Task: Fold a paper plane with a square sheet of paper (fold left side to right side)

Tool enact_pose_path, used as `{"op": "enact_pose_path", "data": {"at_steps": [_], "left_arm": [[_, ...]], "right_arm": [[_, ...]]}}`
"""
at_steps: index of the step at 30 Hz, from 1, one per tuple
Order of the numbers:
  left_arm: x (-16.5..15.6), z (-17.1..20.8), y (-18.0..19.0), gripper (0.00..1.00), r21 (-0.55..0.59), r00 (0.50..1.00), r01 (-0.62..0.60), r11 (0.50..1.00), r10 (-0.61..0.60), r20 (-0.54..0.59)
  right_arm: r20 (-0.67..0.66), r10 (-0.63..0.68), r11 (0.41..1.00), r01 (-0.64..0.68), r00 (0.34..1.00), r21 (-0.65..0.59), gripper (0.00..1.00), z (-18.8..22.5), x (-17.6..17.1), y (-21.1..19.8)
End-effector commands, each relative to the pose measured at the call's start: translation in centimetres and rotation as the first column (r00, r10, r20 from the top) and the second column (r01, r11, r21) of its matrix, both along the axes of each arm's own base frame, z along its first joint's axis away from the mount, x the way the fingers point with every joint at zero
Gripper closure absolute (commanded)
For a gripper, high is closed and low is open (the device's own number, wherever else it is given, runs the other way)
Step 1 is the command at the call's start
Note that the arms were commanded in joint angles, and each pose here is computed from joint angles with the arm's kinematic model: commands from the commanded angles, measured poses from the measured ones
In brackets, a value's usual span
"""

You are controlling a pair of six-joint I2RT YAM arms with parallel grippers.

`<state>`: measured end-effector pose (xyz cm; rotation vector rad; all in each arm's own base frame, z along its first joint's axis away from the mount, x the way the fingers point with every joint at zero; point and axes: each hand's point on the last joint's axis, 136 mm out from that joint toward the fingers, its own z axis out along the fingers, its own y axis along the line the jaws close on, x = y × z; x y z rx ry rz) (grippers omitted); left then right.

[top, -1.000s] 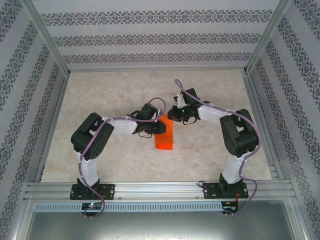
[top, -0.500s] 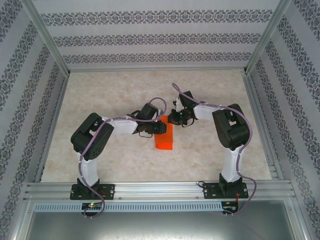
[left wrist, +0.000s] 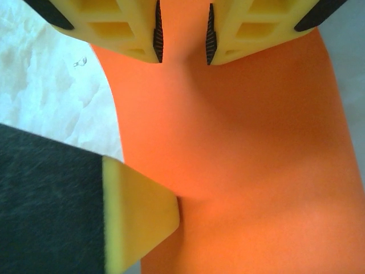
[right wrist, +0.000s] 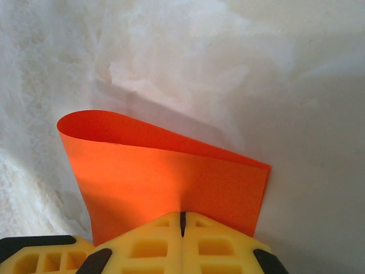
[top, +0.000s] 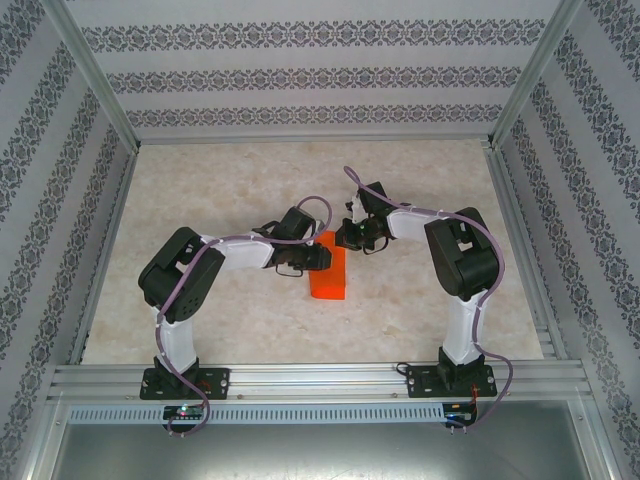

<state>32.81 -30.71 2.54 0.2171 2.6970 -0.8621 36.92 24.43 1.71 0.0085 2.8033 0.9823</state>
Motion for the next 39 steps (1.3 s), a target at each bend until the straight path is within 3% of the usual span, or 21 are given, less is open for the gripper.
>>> {"op": "enact_pose_path", "data": {"at_steps": [1,18,27,31,39], "left_arm": [[-2.0,-1.4,0.5,0.72,0.03,0.998,0.046,0.998,-0.045,-0.033],[-7.4,-1.6,1.9,0.79,-0.004,0.983,0.171,0.985,-0.171,-0.06],[-10.1,-0.8,2.1,0.8,-0.082,0.973,0.218,0.973,-0.223,-0.059],[-9.8,0.5,2.1,0.8,-0.104,0.978,0.205,0.973,-0.209,-0.026],[-5.7,3.6,0.6,0.8,-0.225,0.99,0.137,0.965,-0.128,0.056]], "right_arm": [[-0.068,-0.007,0.995,0.001,0.998,-0.095,1.0,-2.4,-1.7,-1.1],[-0.079,-0.02,0.993,0.01,0.997,-0.121,1.0,-2.6,-1.7,-1.8],[-0.081,-0.019,0.992,0.009,0.997,-0.124,1.0,-2.6,-1.7,-1.8],[-0.081,-0.019,0.992,0.009,0.997,-0.123,1.0,-2.6,-1.7,-1.8],[-0.072,-0.015,0.993,0.007,0.997,-0.118,1.0,-2.2,-1.6,-1.6]]}}
